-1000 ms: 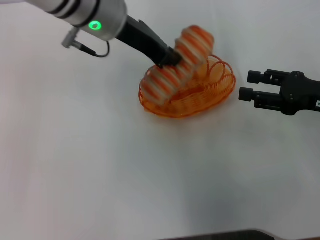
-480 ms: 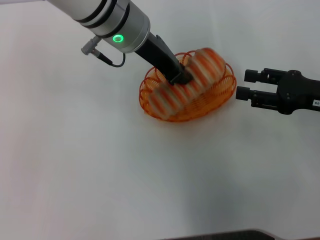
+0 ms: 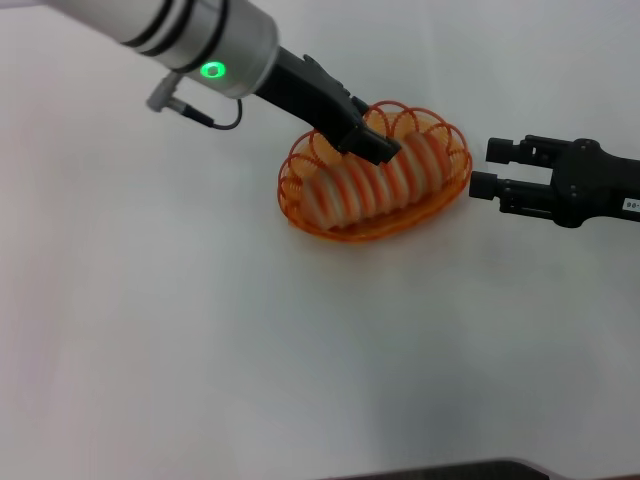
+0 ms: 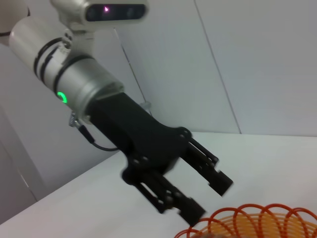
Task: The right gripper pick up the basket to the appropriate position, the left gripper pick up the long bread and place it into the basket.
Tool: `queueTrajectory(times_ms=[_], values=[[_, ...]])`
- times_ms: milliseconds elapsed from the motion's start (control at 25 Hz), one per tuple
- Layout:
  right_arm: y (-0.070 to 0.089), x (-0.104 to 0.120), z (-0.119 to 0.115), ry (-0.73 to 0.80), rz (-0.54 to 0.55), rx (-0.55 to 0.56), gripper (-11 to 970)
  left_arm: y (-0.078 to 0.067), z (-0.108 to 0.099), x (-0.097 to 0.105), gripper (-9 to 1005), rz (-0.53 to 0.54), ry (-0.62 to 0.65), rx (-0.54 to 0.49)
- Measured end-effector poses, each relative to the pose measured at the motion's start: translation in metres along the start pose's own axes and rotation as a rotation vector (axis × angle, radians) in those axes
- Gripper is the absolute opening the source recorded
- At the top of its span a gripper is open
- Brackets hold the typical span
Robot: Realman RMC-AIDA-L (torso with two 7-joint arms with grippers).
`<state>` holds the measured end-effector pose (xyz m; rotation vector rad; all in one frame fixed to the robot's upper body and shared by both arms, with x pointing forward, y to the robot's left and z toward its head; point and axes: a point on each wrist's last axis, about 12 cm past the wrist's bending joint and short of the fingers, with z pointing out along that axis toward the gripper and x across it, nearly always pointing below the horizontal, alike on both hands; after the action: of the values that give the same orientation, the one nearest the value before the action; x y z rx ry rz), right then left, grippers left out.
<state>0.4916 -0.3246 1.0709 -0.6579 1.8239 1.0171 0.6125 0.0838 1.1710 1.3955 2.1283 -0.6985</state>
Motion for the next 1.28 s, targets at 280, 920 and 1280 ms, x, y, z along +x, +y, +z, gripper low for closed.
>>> queueTrajectory(times_ms=[280,920,1280], values=[[0.0,0.001,-0.001,0.008,0.016,-0.007,704,0.003,-0.035,0.04,790,-0.02,-0.117,0.124],[-0.005,-0.001,0.006,0.017,0.024,0.013,704,0.008,-0.064,0.205,829,-0.38,-0.425,0.119],[-0.006,0.0,0.017,0.037,0.027,0.007,704,0.007,-0.068,0.217,827,-0.41,-0.427,0.102]])
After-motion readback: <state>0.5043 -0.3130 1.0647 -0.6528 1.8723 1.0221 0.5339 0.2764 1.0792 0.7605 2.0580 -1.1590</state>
